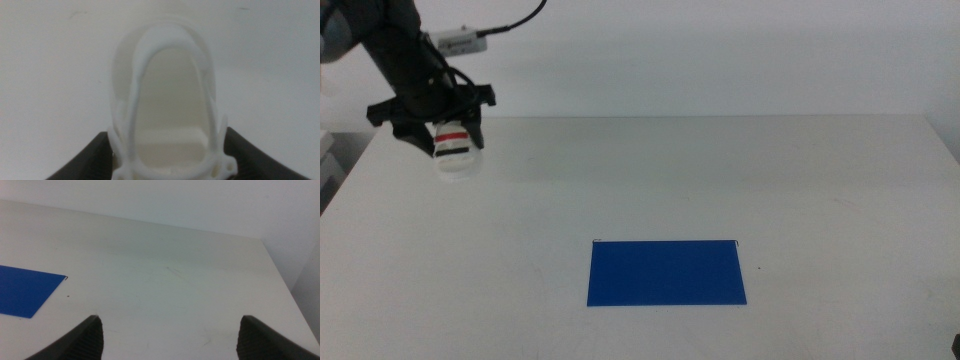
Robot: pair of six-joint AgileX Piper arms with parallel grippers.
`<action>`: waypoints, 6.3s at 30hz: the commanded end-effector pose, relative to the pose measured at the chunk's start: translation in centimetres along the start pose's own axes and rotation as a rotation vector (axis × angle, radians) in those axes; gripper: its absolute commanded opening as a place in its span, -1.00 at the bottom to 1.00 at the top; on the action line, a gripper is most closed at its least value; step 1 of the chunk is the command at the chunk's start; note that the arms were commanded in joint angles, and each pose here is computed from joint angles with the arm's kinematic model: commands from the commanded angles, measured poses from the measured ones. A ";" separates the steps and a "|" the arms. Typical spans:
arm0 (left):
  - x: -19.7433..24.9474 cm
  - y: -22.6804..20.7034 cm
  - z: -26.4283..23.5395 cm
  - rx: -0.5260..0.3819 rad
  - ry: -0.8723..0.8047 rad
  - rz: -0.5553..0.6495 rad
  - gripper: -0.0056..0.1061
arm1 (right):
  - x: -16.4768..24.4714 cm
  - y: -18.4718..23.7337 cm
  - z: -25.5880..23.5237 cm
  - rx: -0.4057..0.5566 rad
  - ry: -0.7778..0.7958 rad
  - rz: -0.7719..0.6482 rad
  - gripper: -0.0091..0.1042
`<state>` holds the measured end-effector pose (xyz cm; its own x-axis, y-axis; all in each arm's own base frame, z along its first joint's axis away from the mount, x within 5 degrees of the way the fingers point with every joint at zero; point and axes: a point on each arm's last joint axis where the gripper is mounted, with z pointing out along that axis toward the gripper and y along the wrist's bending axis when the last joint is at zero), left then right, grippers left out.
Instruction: Use one arm to grab the shoe from the table and place it on the mat.
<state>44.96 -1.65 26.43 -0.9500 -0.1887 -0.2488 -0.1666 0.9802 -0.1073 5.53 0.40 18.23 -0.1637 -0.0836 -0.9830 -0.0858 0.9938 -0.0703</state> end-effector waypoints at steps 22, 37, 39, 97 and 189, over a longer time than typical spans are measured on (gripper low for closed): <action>13.9 -18.4 -6.0 0.041 0.053 0.189 -0.93 | -0.5 0.0 0.0 0.003 -0.064 -0.021 0.53; 17.3 -23.1 -1.9 0.058 0.107 0.387 -0.93 | -0.5 0.0 0.0 0.003 -0.064 -0.021 0.53; 17.3 -23.1 -1.9 0.062 0.104 0.458 -0.93 | -0.5 0.0 0.0 0.003 -0.064 -0.021 0.53; 16.8 -24.0 3.9 0.232 0.076 1.836 -0.93 | -0.5 0.0 0.0 0.003 -0.064 -0.021 0.53; 38.6 8.5 -6.1 0.131 -1.287 0.187 0.54 | -0.5 0.0 0.0 0.003 -0.064 -0.022 0.53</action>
<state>5.35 -0.26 20.83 -0.1301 -0.0262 -0.9912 0.0335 0.9990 -0.0308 5.53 0.40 18.23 -0.1637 -0.0836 -0.9830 -0.0858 0.9938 -0.0703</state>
